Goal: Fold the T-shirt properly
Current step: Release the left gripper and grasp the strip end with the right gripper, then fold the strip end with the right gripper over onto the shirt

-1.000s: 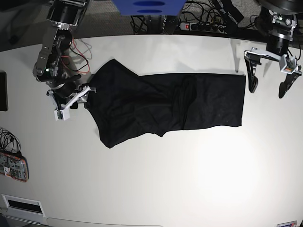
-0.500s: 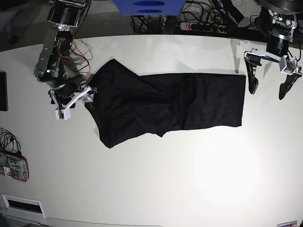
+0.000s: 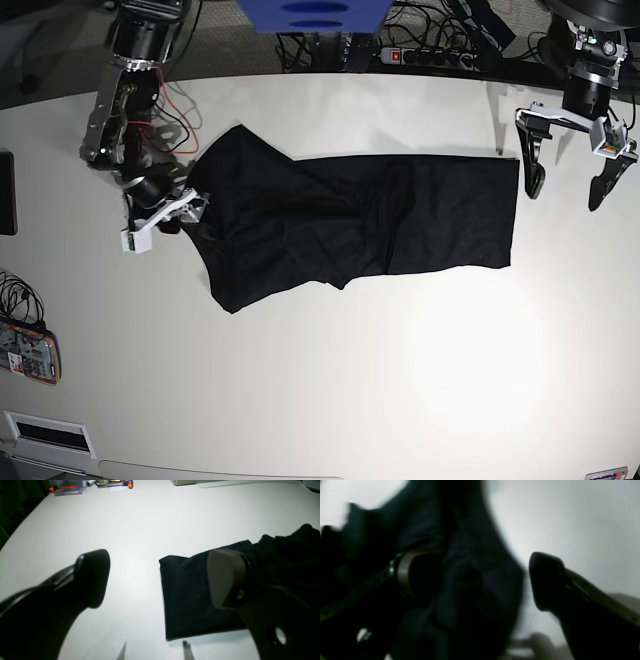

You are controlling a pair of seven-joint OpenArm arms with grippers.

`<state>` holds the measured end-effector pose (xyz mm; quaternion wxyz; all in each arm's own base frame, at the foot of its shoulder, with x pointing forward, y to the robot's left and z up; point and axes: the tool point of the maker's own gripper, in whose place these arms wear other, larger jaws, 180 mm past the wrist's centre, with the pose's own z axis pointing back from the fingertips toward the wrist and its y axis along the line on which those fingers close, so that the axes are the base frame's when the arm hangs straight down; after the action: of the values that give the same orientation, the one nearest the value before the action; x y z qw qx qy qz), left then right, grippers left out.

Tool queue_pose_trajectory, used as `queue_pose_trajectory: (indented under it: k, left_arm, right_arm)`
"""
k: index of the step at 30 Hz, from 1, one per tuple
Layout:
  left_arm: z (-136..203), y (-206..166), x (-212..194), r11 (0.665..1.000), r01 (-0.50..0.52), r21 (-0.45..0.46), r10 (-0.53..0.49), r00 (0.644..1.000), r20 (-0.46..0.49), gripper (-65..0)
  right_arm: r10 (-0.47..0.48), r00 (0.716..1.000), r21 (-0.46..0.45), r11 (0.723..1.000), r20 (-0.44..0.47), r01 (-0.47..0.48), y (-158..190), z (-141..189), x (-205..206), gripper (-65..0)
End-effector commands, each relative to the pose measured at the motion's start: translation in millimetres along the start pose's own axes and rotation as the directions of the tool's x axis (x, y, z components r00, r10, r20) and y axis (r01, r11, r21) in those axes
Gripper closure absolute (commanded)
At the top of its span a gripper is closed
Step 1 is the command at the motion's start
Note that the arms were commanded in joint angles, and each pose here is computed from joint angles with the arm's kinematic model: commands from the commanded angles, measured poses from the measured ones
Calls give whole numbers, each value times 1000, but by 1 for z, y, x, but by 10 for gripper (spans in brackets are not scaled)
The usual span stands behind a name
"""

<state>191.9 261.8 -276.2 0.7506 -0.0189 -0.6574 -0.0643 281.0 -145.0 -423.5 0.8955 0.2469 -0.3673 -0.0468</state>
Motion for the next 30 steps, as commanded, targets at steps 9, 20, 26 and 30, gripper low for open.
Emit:
queue_pose_trajectory:
  k: [9,20,26,30]
  left_arm:
    - [-1,1,12,1000,5,-7,-5,999,42,-581]
    - [0,1,11,1000,4,-9,-4,999,37,-581]
    - [0,1,11,1000,5,-9,-4,999,39,-581]
    - [0,1,11,1000,5,-9,-4,999,39,-581]
  right_arm:
    - [51,979,128,991,-195,-26,59,-31,-52,-556]
    - [39,980,137,990,-195,-12,56,-51,-36,-446]
    - [39,979,135,991,-199,-12,55,-51,-36,-113]
    - [33,980,130,992,-198,-7,53,-50,-36,-32]
